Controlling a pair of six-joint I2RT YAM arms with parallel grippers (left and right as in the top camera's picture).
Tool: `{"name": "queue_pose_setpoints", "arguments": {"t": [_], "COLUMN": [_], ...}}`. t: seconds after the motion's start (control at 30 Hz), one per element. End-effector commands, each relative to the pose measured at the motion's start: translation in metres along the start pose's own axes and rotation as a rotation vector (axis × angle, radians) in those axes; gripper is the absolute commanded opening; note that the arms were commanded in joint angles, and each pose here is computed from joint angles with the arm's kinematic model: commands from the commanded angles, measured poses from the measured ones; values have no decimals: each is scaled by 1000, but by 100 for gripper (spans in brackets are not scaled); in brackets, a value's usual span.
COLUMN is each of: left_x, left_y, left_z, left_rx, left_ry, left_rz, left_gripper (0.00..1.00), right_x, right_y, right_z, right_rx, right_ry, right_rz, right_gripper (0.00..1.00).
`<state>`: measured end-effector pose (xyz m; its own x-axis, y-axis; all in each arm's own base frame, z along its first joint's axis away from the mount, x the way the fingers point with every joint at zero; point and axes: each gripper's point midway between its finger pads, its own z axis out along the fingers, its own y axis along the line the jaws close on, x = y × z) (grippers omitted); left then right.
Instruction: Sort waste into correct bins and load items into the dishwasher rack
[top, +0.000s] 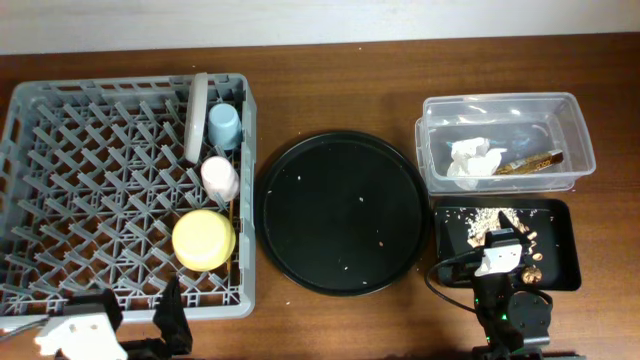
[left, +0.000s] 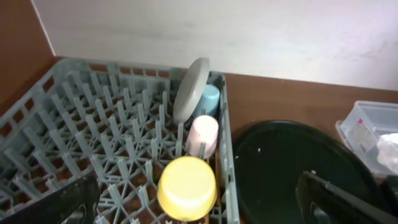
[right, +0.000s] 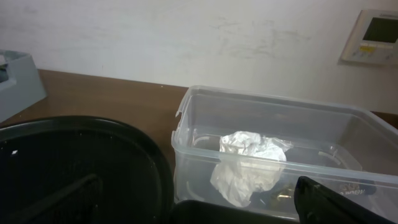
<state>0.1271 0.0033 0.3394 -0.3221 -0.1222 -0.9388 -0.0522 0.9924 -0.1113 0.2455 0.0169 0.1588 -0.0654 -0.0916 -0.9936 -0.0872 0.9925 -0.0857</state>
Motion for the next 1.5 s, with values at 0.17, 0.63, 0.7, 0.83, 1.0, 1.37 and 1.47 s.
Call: {"name": "queue_pose_setpoints", "arguments": {"t": [0.17,0.63,0.7,0.83,1.0,1.37,1.47], "left_x": [9,131,131,131,131,131,131], "left_y": [-18,24,22,22,22,22,22], "left_z": [78,171,171,171,171,171,171], "left_rx": [159,-48,-39,-38,-39,-39,-38], "left_ry": [-477,-266,-265,-264,-265,-264,-264], "left_rz": [-5,50,60,60,60,60,60], "left_gripper": [99,99,99,100,99,99,99], "right_x": [2,2,2,2,2,2,2], "right_y": [-1,-1,-1,-1,-1,-1,-1], "right_z": [0,0,0,0,0,0,0], "right_rx": [6,6,6,6,6,6,6], "right_ry": [3,3,3,3,3,3,3], "right_rz": [4,4,4,4,4,4,4], "right_gripper": [99,99,99,99,99,99,99]}}
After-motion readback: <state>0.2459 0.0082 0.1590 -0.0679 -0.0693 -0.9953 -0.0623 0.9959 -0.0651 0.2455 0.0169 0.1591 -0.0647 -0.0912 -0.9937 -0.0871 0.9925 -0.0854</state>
